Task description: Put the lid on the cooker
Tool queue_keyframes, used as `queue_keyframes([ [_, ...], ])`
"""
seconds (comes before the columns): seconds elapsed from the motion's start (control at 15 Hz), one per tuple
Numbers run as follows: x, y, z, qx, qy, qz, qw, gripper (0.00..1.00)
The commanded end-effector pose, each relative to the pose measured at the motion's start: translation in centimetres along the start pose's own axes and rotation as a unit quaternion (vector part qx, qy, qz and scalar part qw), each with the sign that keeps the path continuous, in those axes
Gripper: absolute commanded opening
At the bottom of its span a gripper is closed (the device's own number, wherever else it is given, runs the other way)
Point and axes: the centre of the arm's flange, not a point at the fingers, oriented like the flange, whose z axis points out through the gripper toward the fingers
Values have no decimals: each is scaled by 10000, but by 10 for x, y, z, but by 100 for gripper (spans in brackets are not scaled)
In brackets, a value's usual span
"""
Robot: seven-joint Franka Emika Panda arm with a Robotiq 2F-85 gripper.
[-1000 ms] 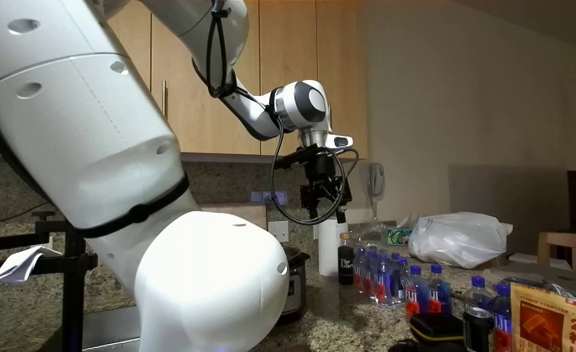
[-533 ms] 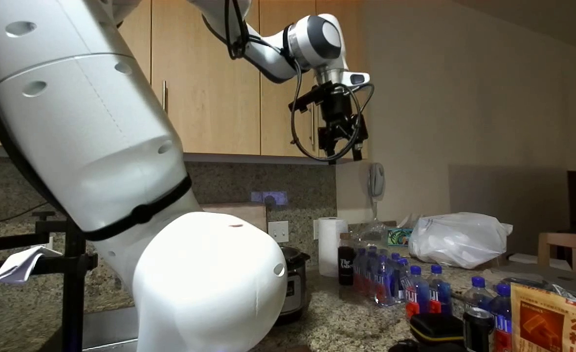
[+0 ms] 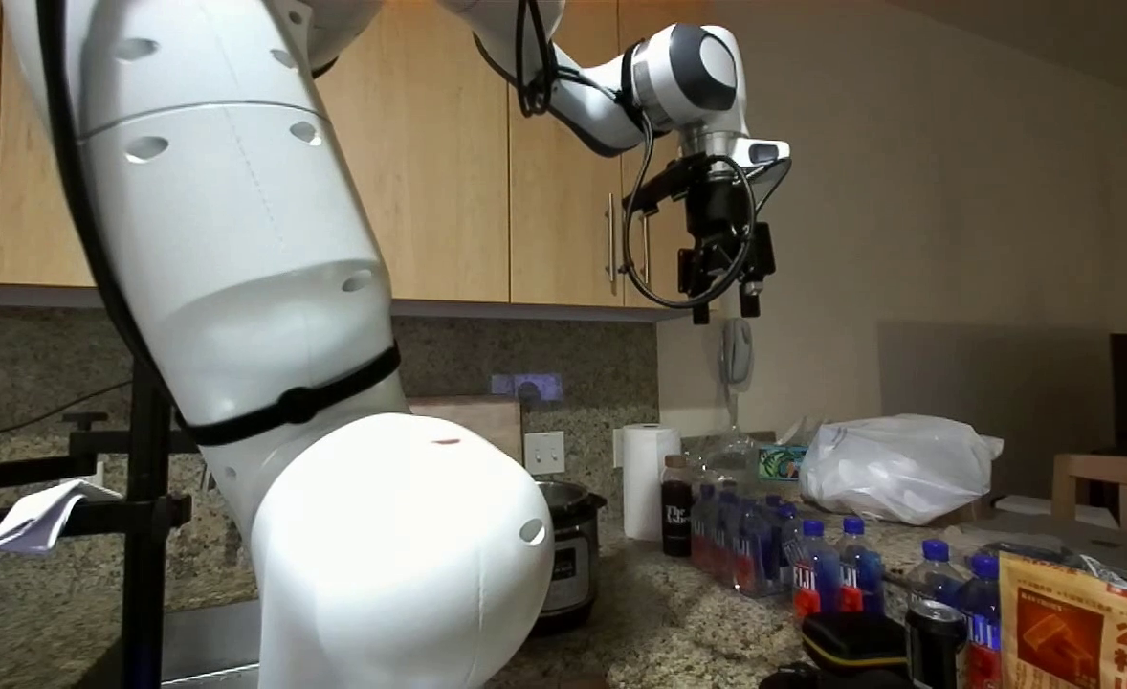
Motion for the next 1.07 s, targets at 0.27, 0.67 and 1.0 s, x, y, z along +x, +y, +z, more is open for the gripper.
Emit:
queue_keyframes([
  [0.27, 20, 3, 23, 60, -106, -5, 9999, 100],
  [0.67, 72, 43, 99, 331, -91, 568, 9978, 100],
  [1.0, 92, 83, 191, 279, 174, 1091, 9935, 100],
])
